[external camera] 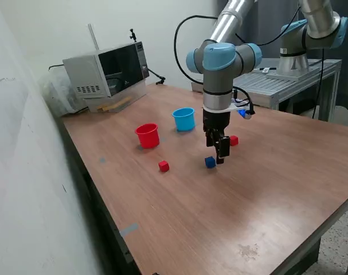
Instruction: Place red objects in the red bin, and blue objects in the blue bin.
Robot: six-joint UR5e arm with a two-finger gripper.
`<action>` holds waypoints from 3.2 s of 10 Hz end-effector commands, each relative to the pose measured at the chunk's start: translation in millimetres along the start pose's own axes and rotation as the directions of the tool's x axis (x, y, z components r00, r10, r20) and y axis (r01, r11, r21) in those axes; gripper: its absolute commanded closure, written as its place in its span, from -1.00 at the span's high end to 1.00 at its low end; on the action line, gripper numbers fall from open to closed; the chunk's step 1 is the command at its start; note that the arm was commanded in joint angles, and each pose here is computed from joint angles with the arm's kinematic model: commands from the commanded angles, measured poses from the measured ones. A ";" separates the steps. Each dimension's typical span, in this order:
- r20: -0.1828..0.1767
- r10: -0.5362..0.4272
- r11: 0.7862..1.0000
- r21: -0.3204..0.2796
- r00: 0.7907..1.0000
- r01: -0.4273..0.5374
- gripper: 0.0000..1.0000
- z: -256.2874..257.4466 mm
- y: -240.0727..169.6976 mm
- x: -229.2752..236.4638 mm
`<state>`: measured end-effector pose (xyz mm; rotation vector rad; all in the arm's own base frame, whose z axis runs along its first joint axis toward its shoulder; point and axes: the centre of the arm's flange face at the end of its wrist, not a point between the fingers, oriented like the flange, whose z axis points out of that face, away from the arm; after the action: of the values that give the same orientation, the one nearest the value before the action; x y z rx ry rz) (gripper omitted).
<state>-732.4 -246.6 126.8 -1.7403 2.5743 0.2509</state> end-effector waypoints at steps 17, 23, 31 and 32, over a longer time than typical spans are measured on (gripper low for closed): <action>-0.018 -0.097 0.995 -0.004 0.995 0.097 -1.00 21.3 22.8 -20.9; -0.021 -0.107 0.994 -0.010 0.994 0.107 1.00 17.6 23.6 -21.1; -0.020 -0.238 0.971 0.012 0.971 0.238 1.00 25.1 15.9 -28.5; -0.030 -0.264 0.964 0.011 0.964 0.265 1.00 20.3 15.1 -30.1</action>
<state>-739.2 -210.8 108.1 -2.0247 2.3483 0.2128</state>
